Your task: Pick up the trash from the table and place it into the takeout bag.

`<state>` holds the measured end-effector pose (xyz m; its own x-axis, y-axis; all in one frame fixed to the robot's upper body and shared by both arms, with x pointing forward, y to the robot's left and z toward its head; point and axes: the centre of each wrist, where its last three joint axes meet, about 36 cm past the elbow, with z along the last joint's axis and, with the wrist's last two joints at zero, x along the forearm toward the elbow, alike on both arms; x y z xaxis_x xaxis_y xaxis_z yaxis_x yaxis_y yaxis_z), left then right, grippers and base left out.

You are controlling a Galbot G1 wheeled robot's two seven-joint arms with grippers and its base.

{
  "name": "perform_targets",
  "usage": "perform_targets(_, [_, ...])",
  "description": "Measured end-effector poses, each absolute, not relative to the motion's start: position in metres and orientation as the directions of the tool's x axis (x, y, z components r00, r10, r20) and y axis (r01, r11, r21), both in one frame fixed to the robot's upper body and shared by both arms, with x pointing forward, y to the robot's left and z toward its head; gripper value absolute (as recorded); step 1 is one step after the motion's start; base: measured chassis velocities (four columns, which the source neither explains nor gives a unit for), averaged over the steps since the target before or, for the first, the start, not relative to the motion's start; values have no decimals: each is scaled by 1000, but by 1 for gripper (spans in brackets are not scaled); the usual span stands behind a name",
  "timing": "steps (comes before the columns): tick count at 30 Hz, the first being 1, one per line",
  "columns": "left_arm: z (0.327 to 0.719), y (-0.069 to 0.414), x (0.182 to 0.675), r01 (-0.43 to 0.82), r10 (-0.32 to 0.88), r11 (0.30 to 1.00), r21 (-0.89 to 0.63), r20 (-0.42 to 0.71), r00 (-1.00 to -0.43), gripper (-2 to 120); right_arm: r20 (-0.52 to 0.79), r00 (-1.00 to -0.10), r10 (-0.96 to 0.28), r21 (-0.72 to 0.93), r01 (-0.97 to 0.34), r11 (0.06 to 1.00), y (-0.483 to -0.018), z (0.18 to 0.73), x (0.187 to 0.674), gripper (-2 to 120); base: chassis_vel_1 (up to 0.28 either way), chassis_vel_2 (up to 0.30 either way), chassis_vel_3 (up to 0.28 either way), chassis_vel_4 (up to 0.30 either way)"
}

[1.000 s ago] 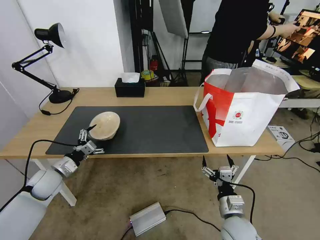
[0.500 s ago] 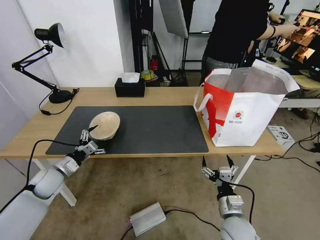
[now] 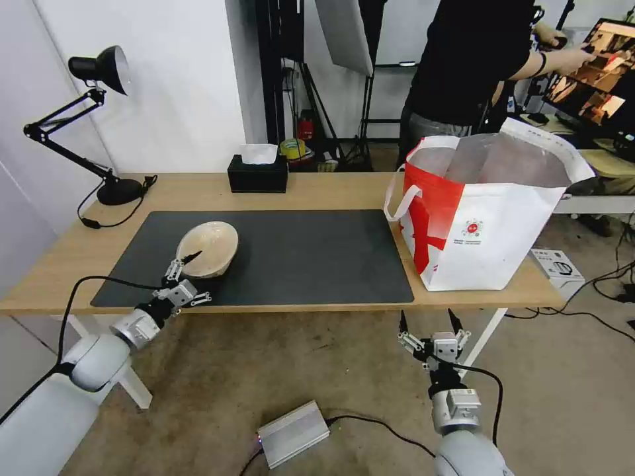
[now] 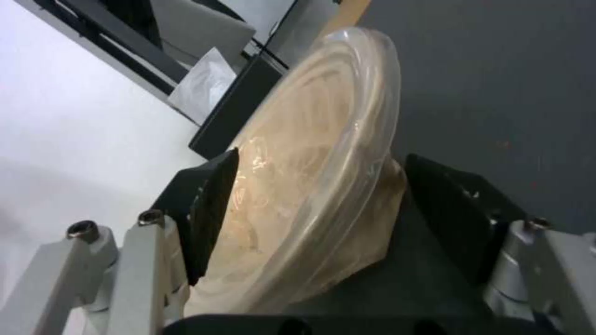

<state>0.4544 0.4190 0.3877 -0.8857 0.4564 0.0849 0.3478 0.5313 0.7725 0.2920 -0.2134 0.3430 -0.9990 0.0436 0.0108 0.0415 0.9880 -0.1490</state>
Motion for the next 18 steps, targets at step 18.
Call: perform_targets(18, [385,429,459,362,458,532,766,100,-883,46,15,-999,48,-153,45,987,-213,339,292,100,0,0,0,0])
